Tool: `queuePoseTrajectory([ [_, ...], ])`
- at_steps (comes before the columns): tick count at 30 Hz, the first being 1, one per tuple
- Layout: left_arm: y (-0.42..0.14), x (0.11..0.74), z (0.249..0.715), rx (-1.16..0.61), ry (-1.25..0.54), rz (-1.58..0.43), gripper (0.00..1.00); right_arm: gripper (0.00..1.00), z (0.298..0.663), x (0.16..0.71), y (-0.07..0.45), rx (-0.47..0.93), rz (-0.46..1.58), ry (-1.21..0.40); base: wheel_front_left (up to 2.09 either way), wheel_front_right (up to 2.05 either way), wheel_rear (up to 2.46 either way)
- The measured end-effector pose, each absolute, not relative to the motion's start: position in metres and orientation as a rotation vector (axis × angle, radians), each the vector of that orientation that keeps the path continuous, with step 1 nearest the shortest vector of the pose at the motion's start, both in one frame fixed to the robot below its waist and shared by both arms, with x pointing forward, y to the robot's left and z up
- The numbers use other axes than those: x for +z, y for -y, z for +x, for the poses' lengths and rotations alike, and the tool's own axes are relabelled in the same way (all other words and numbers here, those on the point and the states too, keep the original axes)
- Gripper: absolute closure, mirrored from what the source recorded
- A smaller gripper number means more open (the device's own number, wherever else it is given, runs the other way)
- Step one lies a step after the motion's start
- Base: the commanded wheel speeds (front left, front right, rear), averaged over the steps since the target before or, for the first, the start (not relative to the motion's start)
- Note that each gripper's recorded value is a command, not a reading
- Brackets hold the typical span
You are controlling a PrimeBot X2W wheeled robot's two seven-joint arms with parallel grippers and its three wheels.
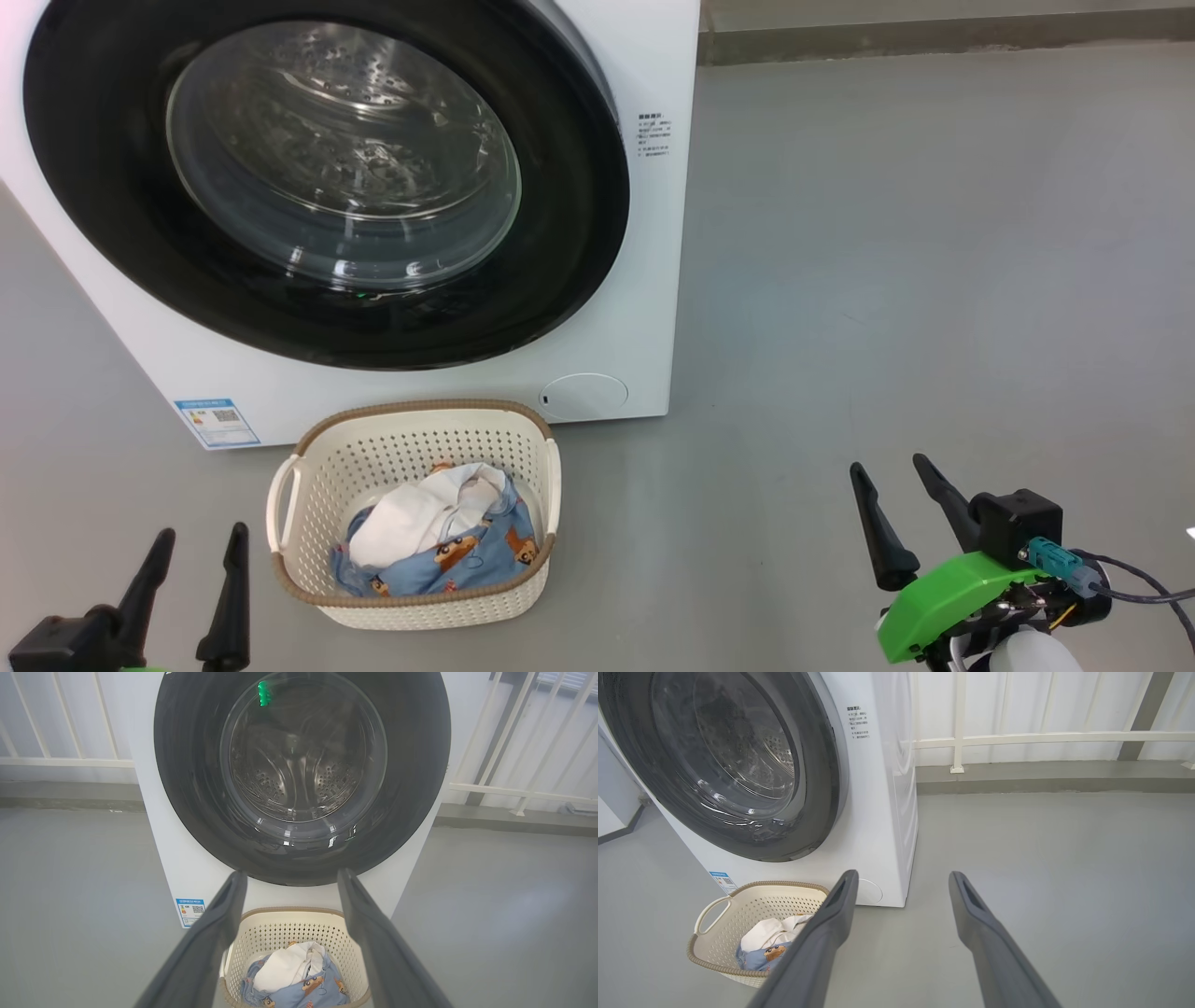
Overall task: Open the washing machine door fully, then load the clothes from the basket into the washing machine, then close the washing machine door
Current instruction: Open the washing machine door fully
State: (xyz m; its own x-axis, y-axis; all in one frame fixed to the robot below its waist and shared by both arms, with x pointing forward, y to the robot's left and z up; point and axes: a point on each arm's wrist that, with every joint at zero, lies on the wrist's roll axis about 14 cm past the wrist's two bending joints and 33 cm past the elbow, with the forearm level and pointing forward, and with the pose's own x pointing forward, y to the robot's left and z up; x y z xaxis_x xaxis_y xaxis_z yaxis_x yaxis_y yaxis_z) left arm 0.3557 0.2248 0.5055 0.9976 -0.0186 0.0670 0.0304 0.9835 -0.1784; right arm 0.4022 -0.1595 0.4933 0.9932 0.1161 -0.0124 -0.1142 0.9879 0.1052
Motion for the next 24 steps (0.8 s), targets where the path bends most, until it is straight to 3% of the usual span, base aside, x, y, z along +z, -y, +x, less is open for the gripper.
queuePoseTrajectory([
  [17,-0.228,0.498,0.347,-0.011,0.043,-0.196,0.00,0.00,0.453,0.552,0.151,0.124,0.256,0.141,0.00,0.00,0.00],
  [24,-0.228,0.487,0.346,-0.010,0.006,-0.215,0.00,0.00,0.481,0.582,0.165,0.073,0.492,0.238,0.00,0.00,0.00],
])
